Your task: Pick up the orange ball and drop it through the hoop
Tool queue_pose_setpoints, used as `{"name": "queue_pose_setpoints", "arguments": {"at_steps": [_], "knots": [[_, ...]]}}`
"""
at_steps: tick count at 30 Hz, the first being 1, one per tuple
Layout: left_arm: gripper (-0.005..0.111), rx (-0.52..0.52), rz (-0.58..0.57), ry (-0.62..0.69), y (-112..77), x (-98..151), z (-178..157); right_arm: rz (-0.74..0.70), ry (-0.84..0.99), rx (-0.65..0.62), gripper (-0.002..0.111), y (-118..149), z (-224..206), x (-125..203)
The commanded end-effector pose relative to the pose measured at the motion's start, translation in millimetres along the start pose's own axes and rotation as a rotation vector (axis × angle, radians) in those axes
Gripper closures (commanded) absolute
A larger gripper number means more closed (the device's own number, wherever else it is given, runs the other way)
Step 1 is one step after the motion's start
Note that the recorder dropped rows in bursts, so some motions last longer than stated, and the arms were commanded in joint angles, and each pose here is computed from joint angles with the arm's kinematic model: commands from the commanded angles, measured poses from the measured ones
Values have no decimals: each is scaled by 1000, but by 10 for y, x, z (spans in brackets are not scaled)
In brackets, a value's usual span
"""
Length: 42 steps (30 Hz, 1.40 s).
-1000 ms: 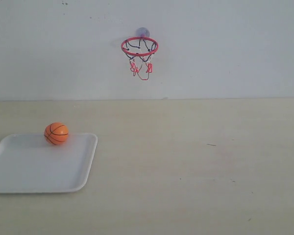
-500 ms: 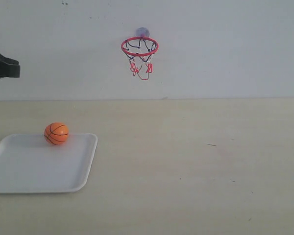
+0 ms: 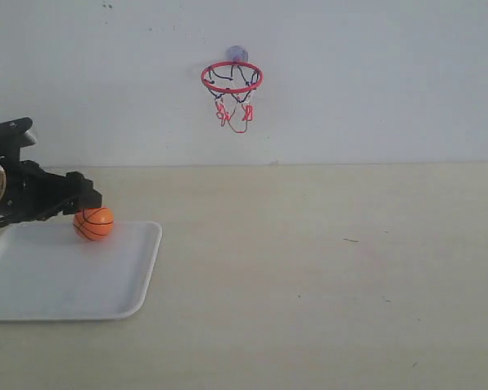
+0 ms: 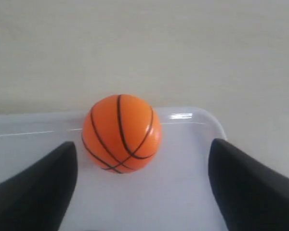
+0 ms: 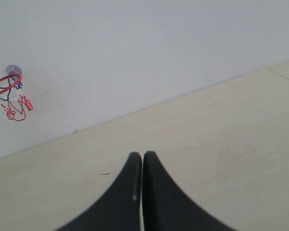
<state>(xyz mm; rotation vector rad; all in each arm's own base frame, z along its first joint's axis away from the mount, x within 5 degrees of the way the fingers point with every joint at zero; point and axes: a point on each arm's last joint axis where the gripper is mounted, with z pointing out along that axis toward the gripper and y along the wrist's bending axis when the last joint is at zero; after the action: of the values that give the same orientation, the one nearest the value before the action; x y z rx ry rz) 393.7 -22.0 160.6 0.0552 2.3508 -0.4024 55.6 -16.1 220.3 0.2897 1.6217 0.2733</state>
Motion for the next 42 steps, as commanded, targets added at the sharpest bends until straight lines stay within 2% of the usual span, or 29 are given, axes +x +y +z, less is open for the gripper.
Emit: {"name": "queue_pose_setpoints", "arguments": {"at_steps": [1, 7, 10, 12, 22, 25, 33, 34, 37, 40, 42], "knots": [[35, -33, -15, 22, 51, 62, 109, -5, -2, 10, 108, -13, -1, 11], [34, -8, -35, 38, 67, 66, 231, -5, -2, 10, 108, -13, -1, 11], [23, 9, -95, 44, 67, 49, 332, -5, -2, 10, 108, -13, -1, 11], [21, 19, -125, 52, 73, 55, 383, -4, -2, 10, 108, -13, -1, 11], [22, 23, -124, 65, 90, 70, 553, -4, -2, 10, 108, -13, -1, 11], [35, 28, -147, 53, 87, 46, 557, -4, -2, 10, 108, -13, -1, 11], [99, 87, -132, -8, -50, -169, 322, -4, -2, 10, 108, -13, -1, 11], [102, 102, -125, -17, -79, -202, 279, -4, -2, 10, 108, -13, -1, 11], [103, 173, -99, -43, -198, -315, 113, -4, -2, 10, 108, -13, -1, 11], [103, 299, 38, -98, -421, -437, -60, -4, -1, 13, 108, -15, -1, 12], [103, 398, 113, -161, -640, -535, -132, -4, -1, 13, 108, -15, -1, 12]]}}
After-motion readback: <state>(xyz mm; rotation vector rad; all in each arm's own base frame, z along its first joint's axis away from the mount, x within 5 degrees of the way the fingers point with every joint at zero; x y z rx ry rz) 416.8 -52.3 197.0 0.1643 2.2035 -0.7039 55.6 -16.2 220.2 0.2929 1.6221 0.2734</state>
